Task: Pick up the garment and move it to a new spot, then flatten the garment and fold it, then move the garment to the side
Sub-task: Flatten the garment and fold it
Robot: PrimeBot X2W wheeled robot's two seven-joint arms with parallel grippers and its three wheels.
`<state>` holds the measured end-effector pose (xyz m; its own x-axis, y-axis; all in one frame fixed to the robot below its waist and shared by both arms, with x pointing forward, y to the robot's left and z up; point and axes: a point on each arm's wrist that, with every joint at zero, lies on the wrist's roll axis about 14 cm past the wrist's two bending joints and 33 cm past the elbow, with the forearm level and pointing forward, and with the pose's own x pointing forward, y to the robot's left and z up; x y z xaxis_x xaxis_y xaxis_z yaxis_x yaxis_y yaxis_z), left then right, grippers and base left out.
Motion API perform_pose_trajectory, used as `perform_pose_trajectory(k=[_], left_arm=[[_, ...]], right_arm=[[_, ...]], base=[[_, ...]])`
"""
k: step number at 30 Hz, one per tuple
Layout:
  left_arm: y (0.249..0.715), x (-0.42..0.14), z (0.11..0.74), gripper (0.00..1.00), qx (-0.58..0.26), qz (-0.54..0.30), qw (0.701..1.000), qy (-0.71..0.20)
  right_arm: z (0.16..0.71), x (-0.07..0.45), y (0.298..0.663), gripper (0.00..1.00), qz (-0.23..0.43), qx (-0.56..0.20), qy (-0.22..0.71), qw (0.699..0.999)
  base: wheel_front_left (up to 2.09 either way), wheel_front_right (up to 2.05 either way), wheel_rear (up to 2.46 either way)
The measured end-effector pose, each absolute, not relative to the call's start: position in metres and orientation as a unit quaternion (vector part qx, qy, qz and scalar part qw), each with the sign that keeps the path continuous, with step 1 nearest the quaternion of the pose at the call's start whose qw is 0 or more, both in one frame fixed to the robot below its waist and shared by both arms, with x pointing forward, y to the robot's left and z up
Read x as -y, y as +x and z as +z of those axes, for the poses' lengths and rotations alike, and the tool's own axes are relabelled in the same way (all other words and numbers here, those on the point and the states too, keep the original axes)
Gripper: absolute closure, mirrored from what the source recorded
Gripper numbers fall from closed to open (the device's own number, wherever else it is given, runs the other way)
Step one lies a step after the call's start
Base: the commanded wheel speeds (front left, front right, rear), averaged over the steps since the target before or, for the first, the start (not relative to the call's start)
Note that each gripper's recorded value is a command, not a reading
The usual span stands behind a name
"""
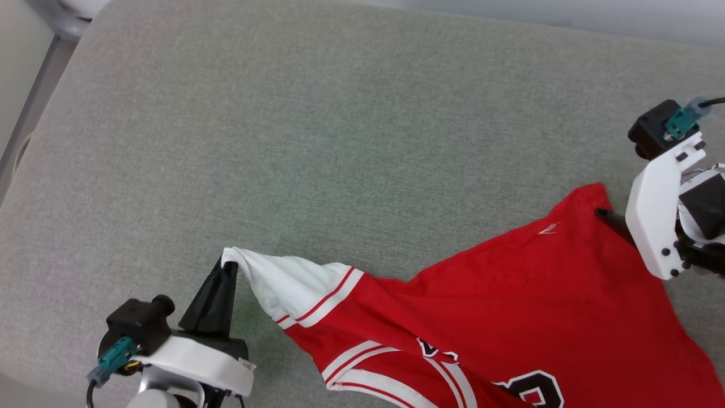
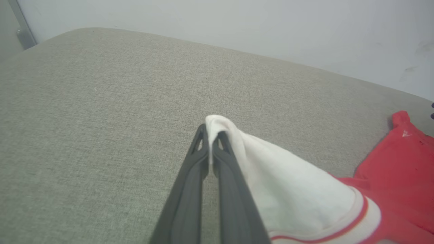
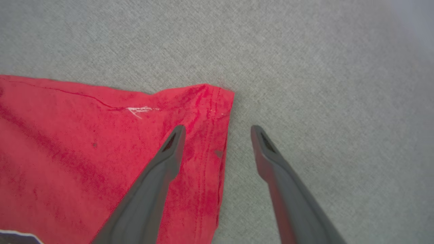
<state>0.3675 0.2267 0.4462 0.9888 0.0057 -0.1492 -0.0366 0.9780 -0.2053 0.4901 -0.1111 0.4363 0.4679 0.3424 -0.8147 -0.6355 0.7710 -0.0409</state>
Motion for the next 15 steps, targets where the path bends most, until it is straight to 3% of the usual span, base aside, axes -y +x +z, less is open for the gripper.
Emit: perform_pose_trajectory(k=[6, 14, 15], left_arm=[[0.372, -0.229, 0.44, 1.0, -0.079, 0.016, 0.991, -0.104], [0.372, -0.23, 0.433, 1.0, -0.088, 0.02, 0.99, -0.105], [0.372, -0.23, 0.432, 1.0, -0.088, 0.02, 0.99, -0.105]], right_arm=[[0.386, 0.108, 0.487, 0.0, 0.299, -0.49, -0.206, 0.793], [0.355, 0.109, 0.481, 0.0, 0.315, -0.514, -0.217, 0.768], [0.356, 0.109, 0.482, 0.76, 0.317, -0.51, -0.219, 0.77]], base=[[0.0, 0.0, 0.0], [0.0, 0.0, 0.0], [0.0, 0.0, 0.0]])
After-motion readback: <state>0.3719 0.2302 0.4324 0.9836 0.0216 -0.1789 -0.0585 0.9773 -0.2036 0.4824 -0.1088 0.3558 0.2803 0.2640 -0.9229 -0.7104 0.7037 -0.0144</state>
